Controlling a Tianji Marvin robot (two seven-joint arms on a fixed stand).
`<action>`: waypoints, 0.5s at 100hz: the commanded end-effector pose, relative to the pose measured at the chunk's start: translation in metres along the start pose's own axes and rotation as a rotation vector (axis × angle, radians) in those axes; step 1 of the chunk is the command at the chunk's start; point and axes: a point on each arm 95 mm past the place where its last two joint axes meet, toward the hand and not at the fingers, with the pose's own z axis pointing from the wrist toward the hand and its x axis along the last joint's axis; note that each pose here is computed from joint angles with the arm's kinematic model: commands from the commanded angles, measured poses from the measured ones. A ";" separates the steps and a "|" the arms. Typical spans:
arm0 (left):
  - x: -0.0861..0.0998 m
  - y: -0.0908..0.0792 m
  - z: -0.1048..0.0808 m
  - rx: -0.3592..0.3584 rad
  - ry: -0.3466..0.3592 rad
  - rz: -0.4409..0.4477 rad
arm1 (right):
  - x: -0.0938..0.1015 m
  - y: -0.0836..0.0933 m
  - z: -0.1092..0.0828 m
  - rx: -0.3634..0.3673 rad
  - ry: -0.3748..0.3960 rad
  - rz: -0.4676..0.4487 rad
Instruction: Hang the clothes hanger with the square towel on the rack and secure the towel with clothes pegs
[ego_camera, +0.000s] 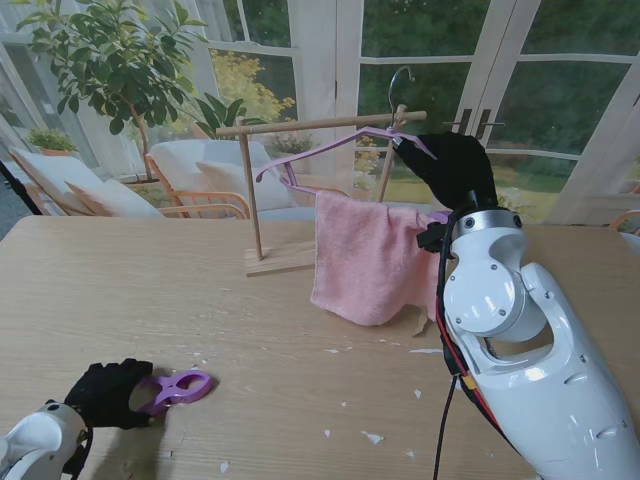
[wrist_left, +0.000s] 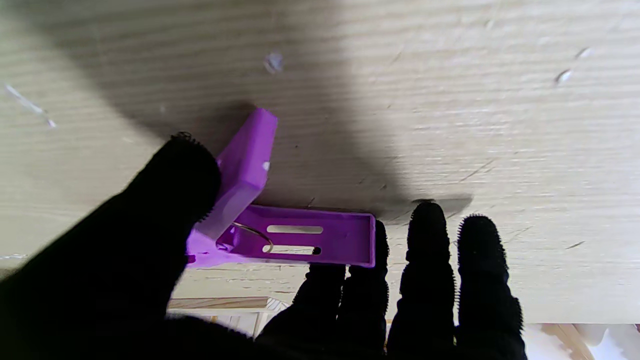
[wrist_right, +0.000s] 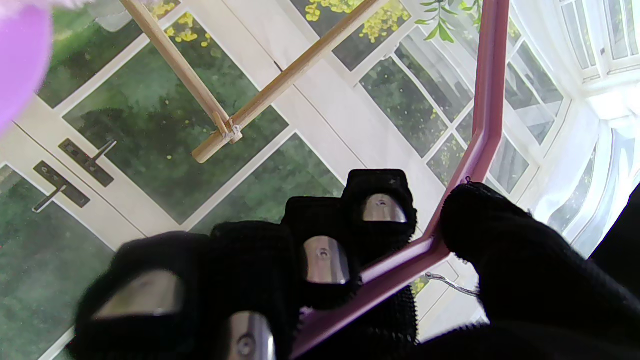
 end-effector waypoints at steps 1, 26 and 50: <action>0.007 0.011 0.004 -0.037 0.003 -0.026 | 0.004 0.000 -0.001 0.004 0.003 0.013; 0.018 0.002 0.018 -0.016 0.008 -0.051 | 0.003 0.000 -0.002 0.003 -0.001 0.013; 0.018 -0.003 0.017 -0.061 -0.016 -0.064 | 0.002 0.000 -0.003 0.003 -0.005 0.016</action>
